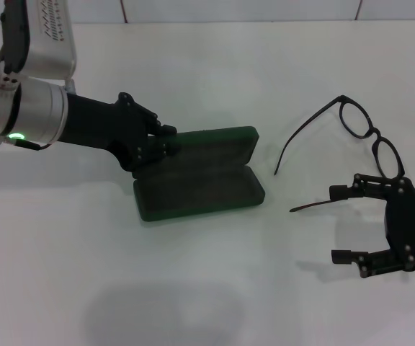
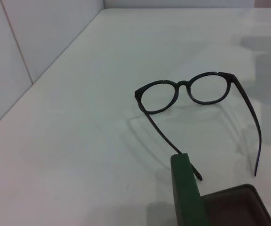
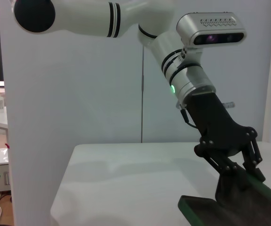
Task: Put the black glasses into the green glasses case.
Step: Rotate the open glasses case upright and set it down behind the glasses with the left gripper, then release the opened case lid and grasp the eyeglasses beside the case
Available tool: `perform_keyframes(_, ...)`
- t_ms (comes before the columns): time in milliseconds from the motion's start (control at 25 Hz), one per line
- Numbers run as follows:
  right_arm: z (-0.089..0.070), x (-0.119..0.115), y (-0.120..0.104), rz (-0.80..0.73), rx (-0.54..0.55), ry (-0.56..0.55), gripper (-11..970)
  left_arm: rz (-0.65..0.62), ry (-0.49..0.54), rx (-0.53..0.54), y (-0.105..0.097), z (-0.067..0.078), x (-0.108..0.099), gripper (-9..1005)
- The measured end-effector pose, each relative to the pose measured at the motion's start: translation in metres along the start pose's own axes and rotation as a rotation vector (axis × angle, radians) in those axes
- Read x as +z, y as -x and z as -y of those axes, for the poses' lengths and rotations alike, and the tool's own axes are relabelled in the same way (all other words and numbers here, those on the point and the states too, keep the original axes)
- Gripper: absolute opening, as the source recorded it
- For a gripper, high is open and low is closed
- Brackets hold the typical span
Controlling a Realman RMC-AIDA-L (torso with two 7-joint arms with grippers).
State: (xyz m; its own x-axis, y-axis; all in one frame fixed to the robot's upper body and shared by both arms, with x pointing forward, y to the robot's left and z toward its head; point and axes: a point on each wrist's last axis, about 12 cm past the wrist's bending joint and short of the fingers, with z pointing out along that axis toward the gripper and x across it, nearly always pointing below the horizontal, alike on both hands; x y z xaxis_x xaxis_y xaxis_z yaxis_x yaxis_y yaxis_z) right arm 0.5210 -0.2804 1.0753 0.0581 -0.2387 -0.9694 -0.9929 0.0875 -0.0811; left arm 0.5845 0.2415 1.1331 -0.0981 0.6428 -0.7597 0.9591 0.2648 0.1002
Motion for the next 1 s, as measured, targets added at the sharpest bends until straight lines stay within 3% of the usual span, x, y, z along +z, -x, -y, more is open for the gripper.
perform_keyframes(520,-0.001,0.000,-0.001,0.000,0.003,-0.001,883,0.002,0.025,-0.008,-0.007,0.006,0.006,204)
perform_keyframes(960,-0.001,0.000,-0.001,0.000,0.003,-0.001,884,-0.001,0.051,0.005,-0.014,0.009,0.007,262)
perform_keyframes(1000,-0.001,0.000,-0.001,0.000,0.003,-0.001,884,-0.001,0.054,0.005,-0.014,0.008,0.006,323)
